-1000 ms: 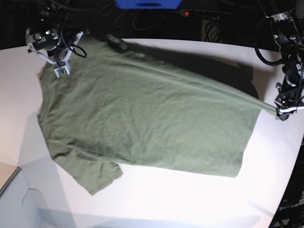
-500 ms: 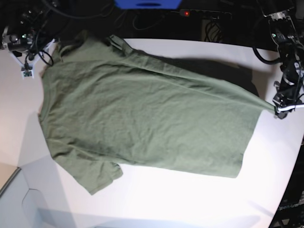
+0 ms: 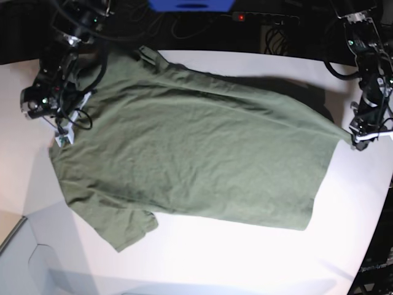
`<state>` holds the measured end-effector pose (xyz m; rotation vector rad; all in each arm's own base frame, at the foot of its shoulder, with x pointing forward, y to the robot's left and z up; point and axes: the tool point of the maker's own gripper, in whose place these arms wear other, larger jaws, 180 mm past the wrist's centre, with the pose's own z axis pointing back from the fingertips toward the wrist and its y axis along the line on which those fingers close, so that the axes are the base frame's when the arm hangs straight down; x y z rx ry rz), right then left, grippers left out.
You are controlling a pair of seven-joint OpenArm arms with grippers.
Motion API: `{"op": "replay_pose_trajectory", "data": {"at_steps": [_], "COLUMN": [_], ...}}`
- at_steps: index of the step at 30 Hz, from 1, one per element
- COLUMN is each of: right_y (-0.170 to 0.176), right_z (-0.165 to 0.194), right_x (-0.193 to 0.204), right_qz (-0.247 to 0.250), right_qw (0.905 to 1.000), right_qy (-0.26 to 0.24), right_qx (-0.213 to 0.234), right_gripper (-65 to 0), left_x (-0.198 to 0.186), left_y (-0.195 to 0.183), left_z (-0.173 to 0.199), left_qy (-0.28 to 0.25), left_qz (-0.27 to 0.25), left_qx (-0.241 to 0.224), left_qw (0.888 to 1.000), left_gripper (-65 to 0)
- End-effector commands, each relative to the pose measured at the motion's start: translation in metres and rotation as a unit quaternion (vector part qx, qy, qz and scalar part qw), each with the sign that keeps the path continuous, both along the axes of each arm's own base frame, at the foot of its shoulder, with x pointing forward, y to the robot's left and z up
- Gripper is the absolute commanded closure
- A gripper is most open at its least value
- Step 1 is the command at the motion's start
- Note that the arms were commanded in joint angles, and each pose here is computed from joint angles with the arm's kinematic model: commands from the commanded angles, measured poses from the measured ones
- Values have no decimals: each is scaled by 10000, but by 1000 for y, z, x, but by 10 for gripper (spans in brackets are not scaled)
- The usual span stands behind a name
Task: Layout the t-shirt on the table in an organized manner, then fold the t-shirt properly
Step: 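Release the shirt and reposition the right gripper along the edge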
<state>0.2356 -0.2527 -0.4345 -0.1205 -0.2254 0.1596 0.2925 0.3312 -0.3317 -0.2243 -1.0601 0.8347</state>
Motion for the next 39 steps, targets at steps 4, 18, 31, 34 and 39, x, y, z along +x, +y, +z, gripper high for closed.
{"op": "replay_pose_trajectory", "data": {"at_steps": [4, 18, 31, 34, 39], "right_y": [4, 11, -48, -39, -15], "right_z": [-18, 30, 85, 107, 107], "right_x": [22, 151, 90, 70, 35], "right_qz": [66, 655, 499, 484, 428], "right_qw": [9994, 9890, 9877, 9826, 9846], "right_qy": [29, -1196, -1183, -1337, -1222], "right_qx": [353, 578, -897, -1191, -1179], "right_gripper": [0, 0, -310, -333, -334], "left_x": [1, -14, -11, -11, -10], "left_y": [6, -5, -11, -11, -11], "left_z": [12, -8, -3, -4, -5], "left_qy": [-139, 63, -40, -28, -21], "left_qz": [29, 75, 44, 51, 49], "left_qx": [110, -95, -123, -133, -141], "left_qw": [9998, 9999, 9999, 9999, 9999], "left_gripper": [-1, -1, -1, -1, -1]}}
